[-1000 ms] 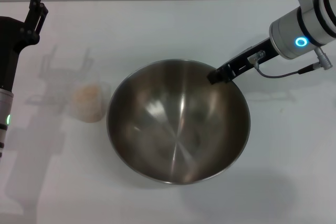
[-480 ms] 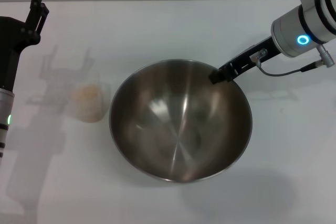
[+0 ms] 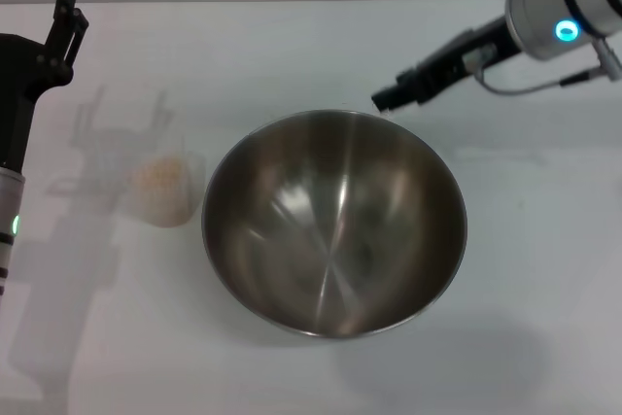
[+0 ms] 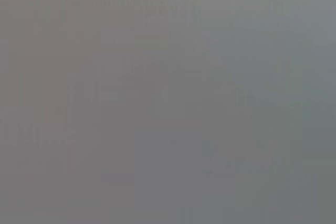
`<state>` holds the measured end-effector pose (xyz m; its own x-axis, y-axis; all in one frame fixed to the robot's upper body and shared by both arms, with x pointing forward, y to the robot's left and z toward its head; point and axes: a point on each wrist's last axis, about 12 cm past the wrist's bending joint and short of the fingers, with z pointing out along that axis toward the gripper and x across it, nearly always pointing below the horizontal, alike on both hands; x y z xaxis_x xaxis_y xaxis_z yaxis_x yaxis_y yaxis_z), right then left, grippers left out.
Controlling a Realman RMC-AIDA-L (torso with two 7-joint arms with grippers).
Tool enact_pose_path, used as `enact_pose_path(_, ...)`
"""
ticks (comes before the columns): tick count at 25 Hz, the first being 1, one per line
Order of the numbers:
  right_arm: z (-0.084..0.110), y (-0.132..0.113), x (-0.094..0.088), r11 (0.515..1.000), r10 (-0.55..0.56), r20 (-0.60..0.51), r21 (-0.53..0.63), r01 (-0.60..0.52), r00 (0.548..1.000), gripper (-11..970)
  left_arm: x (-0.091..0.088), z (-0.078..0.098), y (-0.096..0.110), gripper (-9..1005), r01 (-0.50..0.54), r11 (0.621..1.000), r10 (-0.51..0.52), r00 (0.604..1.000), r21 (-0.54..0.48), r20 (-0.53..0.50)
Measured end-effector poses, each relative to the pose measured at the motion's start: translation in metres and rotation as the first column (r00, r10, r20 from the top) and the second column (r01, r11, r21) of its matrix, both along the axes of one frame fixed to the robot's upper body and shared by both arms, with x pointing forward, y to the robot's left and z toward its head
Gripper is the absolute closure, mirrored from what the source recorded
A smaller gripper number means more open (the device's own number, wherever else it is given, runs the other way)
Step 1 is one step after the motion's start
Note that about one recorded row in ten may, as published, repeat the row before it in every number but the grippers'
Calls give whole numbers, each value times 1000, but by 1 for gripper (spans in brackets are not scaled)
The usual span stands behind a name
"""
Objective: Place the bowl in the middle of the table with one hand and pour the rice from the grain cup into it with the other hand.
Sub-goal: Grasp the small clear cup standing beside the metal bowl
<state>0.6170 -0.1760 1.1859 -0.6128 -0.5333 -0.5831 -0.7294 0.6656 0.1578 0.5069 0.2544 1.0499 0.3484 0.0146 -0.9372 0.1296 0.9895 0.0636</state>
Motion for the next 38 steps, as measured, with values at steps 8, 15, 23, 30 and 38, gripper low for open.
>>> enact_pose_path(8,28,10,14,998,14,291,53,-31,957,516,0,0,2,167,-11,1000,11,1000,4,2)
enact_pose_path(15,27,21,13,998,-58,624,62,25,779,516,3,2,2,167,-8,1000,8,1000,12,9)
enact_pose_path(23,18,25,-14,971,-239,882,209,117,407,517,6,3,3,168,-15,1000,15,1000,13,9)
enact_pose_path(30,-11,11,-41,850,-520,851,507,142,76,517,7,4,3,168,-17,1000,17,1000,7,15)
enact_pose_path(38,-63,-44,-55,560,-819,540,827,61,193,517,5,6,3,168,-13,1000,13,1000,-3,29)
